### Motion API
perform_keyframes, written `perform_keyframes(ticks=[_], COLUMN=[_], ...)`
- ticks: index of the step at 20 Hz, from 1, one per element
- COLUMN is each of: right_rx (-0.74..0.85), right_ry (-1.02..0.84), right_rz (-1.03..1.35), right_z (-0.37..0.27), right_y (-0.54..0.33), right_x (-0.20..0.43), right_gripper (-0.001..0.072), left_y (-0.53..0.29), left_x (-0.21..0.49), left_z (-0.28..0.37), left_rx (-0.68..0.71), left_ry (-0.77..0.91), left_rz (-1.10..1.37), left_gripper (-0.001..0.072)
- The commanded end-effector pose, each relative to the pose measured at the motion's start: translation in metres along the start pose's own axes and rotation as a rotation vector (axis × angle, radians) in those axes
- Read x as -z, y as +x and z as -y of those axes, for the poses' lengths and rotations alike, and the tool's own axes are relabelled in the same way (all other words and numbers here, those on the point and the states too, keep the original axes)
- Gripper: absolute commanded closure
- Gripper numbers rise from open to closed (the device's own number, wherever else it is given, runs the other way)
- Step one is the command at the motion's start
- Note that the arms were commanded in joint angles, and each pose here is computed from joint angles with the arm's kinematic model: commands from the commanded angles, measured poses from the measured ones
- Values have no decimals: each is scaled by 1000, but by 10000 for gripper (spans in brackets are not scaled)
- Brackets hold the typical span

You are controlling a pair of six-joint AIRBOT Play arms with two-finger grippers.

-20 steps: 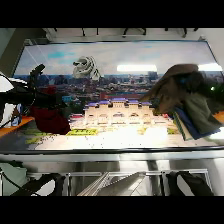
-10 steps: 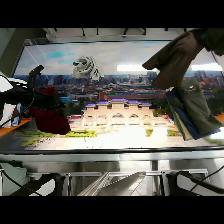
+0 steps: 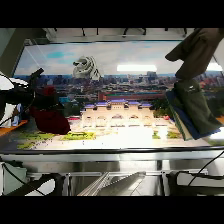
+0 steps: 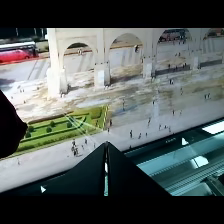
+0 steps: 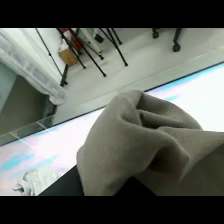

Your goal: Fold the shirts.

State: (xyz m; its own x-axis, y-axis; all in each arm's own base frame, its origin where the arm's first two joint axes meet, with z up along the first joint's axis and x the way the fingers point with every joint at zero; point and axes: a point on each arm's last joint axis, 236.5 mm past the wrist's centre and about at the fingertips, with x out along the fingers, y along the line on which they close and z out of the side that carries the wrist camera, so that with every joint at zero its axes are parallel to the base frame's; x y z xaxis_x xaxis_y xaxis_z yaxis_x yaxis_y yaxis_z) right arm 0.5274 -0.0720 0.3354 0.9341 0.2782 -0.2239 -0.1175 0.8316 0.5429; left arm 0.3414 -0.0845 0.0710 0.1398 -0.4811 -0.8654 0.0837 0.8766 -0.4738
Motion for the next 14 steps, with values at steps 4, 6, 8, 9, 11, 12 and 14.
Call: perform_keyframes(ticks=[4, 6, 8, 9, 11, 12, 14], right_rx=[97, 194, 362, 466, 633, 692, 768], right_ry=[65, 109, 149, 176, 222, 248, 286], right_rz=[-196, -302, -425, -474, -534, -566, -643], right_z=[44, 61, 84, 99, 120, 128, 139], right_y=[-31, -52, -83, -101, -133, -145, -164], right_x=[35, 58, 85, 97, 114, 124, 151], right_gripper=[685, 685, 685, 685, 685, 685, 684], left_y=[0, 0, 0, -1, -1, -1, -1], left_x=[-4, -8, -16, -20, -21, -21, -20], left_z=[-1, -2, -3, -4, -4, -3, -3], left_rx=[-2, -5, -9, -13, -12, -11, -9], left_ry=[-2, -2, -2, 0, 1, 1, 0], left_rz=[14, 33, 65, 82, 88, 86, 84], left_gripper=[696, 696, 696, 696, 696, 696, 696])
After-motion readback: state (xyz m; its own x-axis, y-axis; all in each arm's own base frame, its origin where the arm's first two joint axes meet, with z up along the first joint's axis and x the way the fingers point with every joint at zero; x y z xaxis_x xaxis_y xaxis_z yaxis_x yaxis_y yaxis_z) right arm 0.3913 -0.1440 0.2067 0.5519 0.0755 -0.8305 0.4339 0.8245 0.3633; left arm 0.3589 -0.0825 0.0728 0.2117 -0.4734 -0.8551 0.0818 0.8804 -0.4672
